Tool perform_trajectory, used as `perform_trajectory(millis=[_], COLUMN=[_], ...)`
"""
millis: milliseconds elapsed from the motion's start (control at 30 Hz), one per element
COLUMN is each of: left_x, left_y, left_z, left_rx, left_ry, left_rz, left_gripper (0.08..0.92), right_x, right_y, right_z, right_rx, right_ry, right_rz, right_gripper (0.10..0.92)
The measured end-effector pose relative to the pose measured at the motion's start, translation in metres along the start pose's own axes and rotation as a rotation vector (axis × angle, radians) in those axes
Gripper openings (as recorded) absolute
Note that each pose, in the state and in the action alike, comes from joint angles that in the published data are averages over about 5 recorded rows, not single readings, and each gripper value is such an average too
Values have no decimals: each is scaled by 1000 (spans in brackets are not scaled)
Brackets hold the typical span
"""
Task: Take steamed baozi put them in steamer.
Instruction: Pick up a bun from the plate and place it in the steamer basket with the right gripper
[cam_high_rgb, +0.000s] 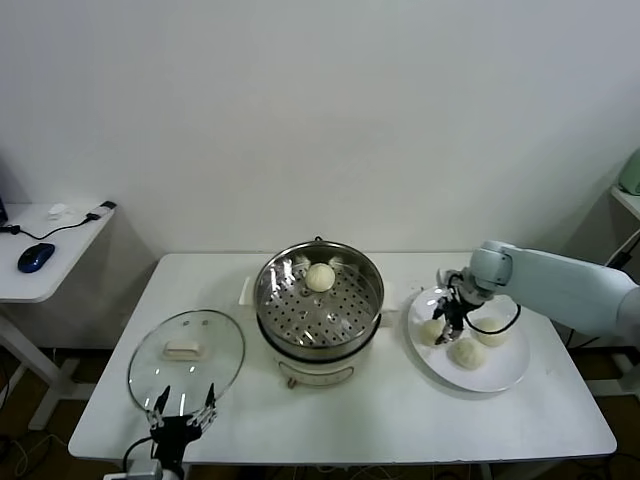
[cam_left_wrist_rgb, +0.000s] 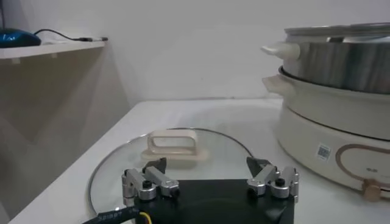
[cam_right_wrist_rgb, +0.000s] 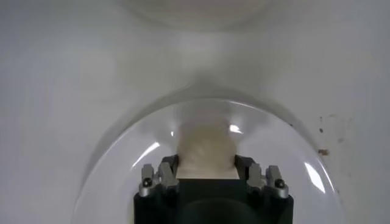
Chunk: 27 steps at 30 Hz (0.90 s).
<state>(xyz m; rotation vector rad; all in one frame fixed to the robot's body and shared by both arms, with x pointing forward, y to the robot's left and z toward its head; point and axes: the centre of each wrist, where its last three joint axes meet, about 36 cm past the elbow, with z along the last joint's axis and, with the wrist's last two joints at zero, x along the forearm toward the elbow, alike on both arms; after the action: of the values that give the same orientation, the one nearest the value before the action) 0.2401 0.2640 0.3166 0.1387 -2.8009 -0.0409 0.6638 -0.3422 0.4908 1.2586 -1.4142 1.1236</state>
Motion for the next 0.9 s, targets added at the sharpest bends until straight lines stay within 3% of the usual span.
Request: perform_trajectory(millis=[267,500,667,900], left_x=[3,4,3,5], left_y=[-3,-5,-5,-5], left_z=[-9,-18,-23,-28], left_rx=[7,15,17,18], left_ry=[-10,-26,-39,-50], left_rz=[9,21,26,31], left_gripper=[823,823,823,823], right_x=[111,203,213,171], right_y=[-31,-30,-9,17], right_z=[-43,-134,-212,-295], right_rx=[75,155,206,242], right_ry=[-32,-120,-165,-145], right_rz=[37,94,97,89], right_gripper=[619,619,619,619])
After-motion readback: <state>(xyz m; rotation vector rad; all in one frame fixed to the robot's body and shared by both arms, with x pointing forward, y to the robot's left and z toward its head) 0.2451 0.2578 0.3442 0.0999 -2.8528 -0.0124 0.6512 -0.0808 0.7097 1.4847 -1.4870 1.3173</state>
